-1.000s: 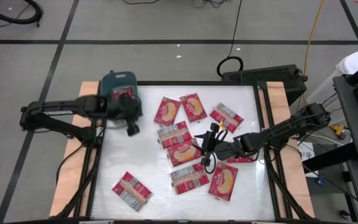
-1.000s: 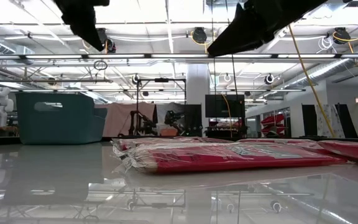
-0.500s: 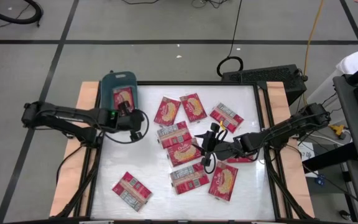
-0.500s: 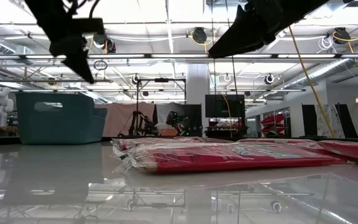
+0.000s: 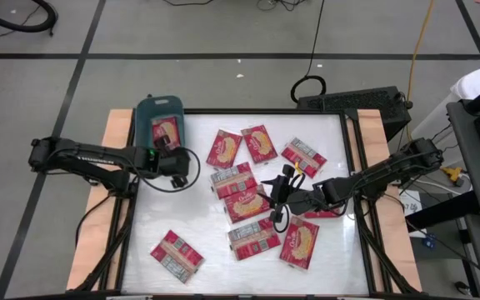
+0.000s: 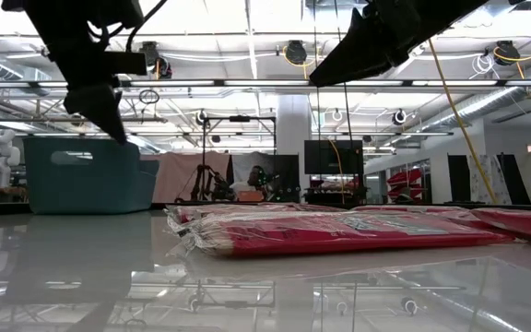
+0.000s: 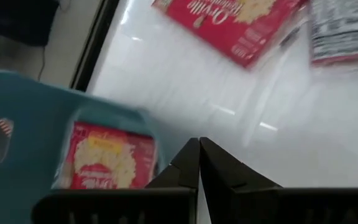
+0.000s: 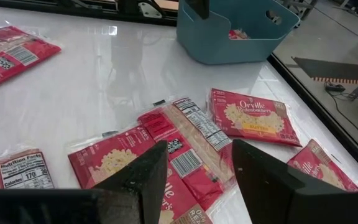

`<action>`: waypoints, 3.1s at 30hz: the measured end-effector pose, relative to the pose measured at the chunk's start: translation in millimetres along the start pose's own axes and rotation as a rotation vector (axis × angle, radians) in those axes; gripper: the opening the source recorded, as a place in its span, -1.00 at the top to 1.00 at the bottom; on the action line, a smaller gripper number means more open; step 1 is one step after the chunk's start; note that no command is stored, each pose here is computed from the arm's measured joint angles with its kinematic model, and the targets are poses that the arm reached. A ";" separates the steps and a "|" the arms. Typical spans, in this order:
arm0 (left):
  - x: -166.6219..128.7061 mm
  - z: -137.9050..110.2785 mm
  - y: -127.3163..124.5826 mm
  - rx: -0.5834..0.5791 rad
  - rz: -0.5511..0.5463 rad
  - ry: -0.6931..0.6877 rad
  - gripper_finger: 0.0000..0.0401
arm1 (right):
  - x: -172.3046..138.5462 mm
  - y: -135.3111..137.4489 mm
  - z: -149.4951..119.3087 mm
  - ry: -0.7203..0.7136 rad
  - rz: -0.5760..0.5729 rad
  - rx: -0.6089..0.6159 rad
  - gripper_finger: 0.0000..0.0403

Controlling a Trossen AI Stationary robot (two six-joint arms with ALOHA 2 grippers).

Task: Sort popcorn bags into baskets
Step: Stack the red popcorn bag on top of the other red popcorn bag into the blue bin

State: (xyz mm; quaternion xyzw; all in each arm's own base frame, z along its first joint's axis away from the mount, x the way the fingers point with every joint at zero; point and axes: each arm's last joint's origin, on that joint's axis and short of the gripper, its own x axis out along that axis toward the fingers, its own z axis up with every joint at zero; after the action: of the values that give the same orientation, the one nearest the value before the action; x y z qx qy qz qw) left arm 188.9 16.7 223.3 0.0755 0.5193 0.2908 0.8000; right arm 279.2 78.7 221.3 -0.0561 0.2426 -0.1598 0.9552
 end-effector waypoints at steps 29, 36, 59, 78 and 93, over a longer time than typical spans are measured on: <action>-7.6 -11.5 -3.4 -0.190 0.013 0.090 0.97 | -2.0 -33.3 -5.2 0.257 -0.059 -0.010 0.15; -22.1 8.8 -12.7 -0.225 -0.030 -0.096 0.93 | 20.0 -87.7 8.2 0.418 -0.034 -0.078 0.13; -18.1 45.1 -51.6 -0.217 -0.149 -0.362 0.98 | 122.6 -93.4 -52.7 0.535 0.057 -0.287 -0.39; -13.8 52.3 -58.8 -0.204 -0.157 -0.402 0.87 | 142.3 -106.5 -63.9 0.512 -0.029 -0.275 0.28; -5.1 60.2 -69.1 -0.111 -0.142 -0.441 0.87 | 134.7 -110.5 -49.4 0.447 -0.049 -0.245 0.99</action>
State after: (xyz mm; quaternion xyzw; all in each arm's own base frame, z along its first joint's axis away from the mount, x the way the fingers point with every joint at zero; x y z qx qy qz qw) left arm 266.8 -31.7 225.1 0.0562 0.3192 0.2383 0.9155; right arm 336.7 -71.8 138.5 -0.1407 0.4640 -0.1607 0.8597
